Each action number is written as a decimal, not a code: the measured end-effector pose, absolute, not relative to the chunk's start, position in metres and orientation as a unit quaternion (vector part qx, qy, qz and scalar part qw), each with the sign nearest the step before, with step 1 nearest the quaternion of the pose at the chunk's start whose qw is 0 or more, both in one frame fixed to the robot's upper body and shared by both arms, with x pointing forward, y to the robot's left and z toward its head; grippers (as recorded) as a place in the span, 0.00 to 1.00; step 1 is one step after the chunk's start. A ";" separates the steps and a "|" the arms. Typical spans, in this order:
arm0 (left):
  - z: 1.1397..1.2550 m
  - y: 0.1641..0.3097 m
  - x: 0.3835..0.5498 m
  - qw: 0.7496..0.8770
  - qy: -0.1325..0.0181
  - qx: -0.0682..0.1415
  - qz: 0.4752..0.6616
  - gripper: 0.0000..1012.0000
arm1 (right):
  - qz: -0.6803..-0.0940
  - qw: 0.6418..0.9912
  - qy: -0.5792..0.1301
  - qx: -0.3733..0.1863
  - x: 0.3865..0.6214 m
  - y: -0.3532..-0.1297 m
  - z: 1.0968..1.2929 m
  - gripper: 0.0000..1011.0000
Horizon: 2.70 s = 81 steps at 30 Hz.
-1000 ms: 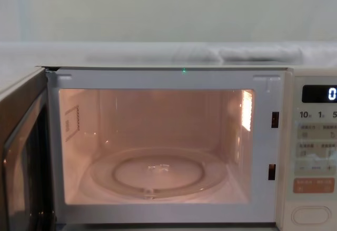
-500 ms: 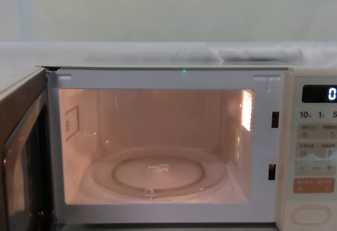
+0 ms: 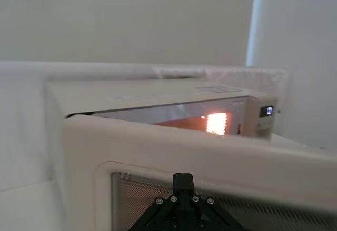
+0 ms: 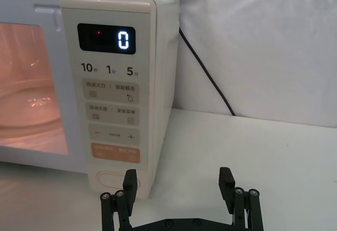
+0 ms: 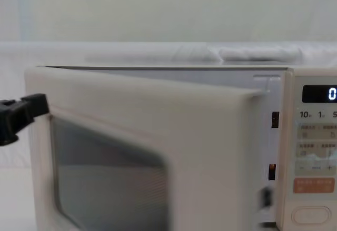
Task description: Press the button to open the microwave door with one hand; close the microwave door with the other hand.
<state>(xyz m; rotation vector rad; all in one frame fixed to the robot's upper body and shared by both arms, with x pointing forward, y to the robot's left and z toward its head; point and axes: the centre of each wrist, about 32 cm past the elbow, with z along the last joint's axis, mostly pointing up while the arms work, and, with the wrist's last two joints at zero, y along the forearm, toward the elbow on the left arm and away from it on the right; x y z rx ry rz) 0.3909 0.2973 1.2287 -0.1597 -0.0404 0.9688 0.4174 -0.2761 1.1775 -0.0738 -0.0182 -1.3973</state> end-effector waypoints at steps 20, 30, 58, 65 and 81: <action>1.226 0.274 0.416 0.916 -0.022 -0.079 0.392 0.00 | -0.643 0.765 -0.008 -0.034 0.417 -0.276 1.177 0.99; 1.204 0.255 0.446 0.935 -0.040 -0.071 0.345 0.00 | -0.643 0.765 -0.008 -0.034 0.417 -0.276 1.178 0.99; 1.215 0.200 0.493 0.955 -0.094 -0.106 0.262 0.00 | -0.643 0.765 -0.008 -0.034 0.417 -0.276 1.178 0.99; 1.215 0.185 0.504 0.960 -0.084 -0.111 0.245 0.00 | -0.643 0.765 -0.008 -0.034 0.417 -0.276 1.178 0.99; 1.219 0.172 0.519 0.946 -0.072 -0.086 0.303 0.00 | -0.643 0.765 -0.008 -0.034 0.417 -0.276 1.178 0.99</action>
